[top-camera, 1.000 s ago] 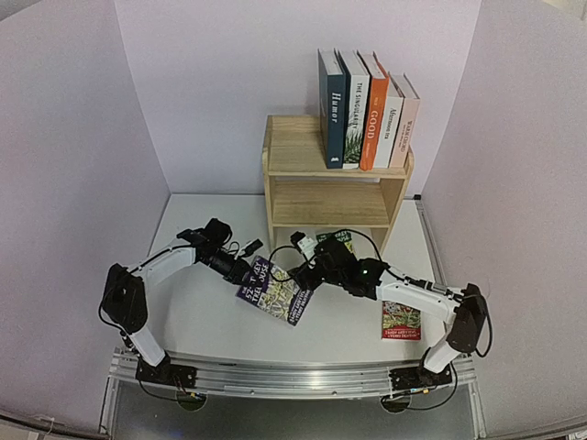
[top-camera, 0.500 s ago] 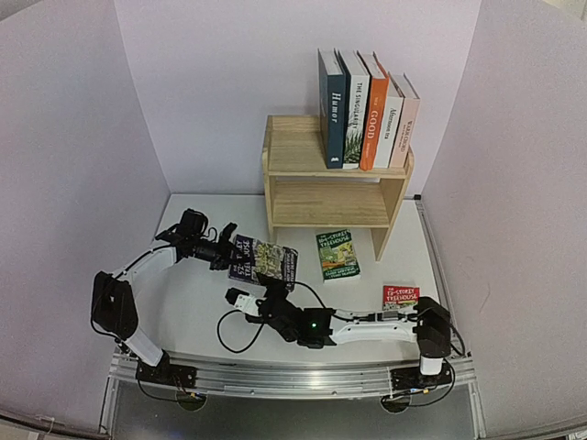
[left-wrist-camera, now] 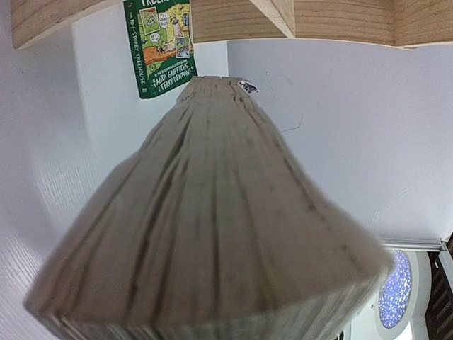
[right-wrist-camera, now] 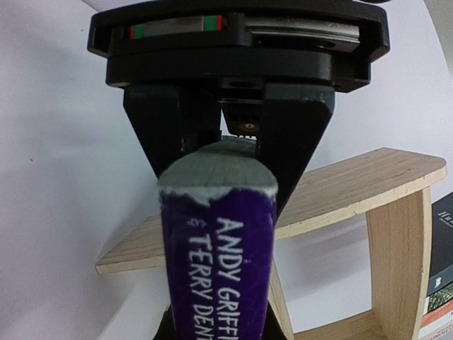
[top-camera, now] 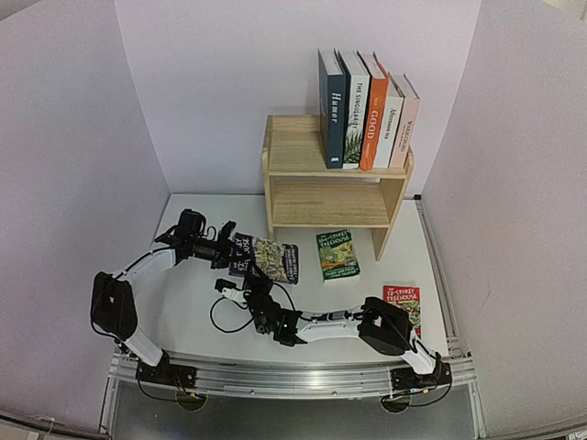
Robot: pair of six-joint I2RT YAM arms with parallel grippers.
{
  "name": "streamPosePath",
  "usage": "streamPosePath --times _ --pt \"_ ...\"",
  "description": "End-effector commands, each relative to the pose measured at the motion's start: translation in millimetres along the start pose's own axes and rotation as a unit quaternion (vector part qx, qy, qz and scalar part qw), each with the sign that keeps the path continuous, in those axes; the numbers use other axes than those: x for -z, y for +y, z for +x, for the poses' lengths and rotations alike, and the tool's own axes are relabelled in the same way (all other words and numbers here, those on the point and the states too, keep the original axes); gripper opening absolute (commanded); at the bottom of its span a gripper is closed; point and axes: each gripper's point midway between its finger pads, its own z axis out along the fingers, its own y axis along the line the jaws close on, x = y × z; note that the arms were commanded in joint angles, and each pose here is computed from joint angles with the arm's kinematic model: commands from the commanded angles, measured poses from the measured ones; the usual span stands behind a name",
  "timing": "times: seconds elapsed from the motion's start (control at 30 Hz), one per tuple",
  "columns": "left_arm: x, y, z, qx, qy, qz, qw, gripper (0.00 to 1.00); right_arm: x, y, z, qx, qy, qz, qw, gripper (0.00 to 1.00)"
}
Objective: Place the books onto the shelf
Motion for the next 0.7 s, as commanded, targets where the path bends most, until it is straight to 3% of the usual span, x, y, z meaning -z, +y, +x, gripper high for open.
streamPosePath --times 0.0,0.03,0.1,0.23,0.4,0.57,0.67 --pt "10.1 -27.9 7.4 -0.044 -0.001 0.021 0.999 0.47 4.4 -70.7 11.2 -0.065 0.031 0.072 0.995 0.00" --pt "13.0 -24.1 5.6 -0.043 -0.008 0.008 0.999 0.70 7.8 -74.3 15.6 -0.067 0.031 0.070 0.995 0.00" --pt "22.4 -15.3 -0.8 -0.053 -0.029 -0.019 0.998 0.97 16.4 -90.2 23.0 -0.066 0.033 0.067 0.995 0.00" --pt "54.0 -10.6 -19.0 -0.111 -0.072 -0.090 0.987 1.00 34.5 -109.7 38.9 -0.043 0.030 0.020 0.998 0.00" --pt "77.8 -22.0 -21.7 -0.191 -0.081 -0.161 0.965 1.00 57.9 -140.3 51.3 -0.008 0.003 -0.045 0.999 0.00" --pt "78.9 -17.0 -15.3 -0.196 -0.080 -0.165 0.963 1.00 70.0 -186.2 73.0 -0.062 -0.011 -0.165 0.984 0.00" --pt "77.6 -15.6 -16.5 -0.194 -0.079 -0.162 0.964 1.00 50.0 -205.7 97.7 -0.012 0.010 -0.150 0.989 0.00"
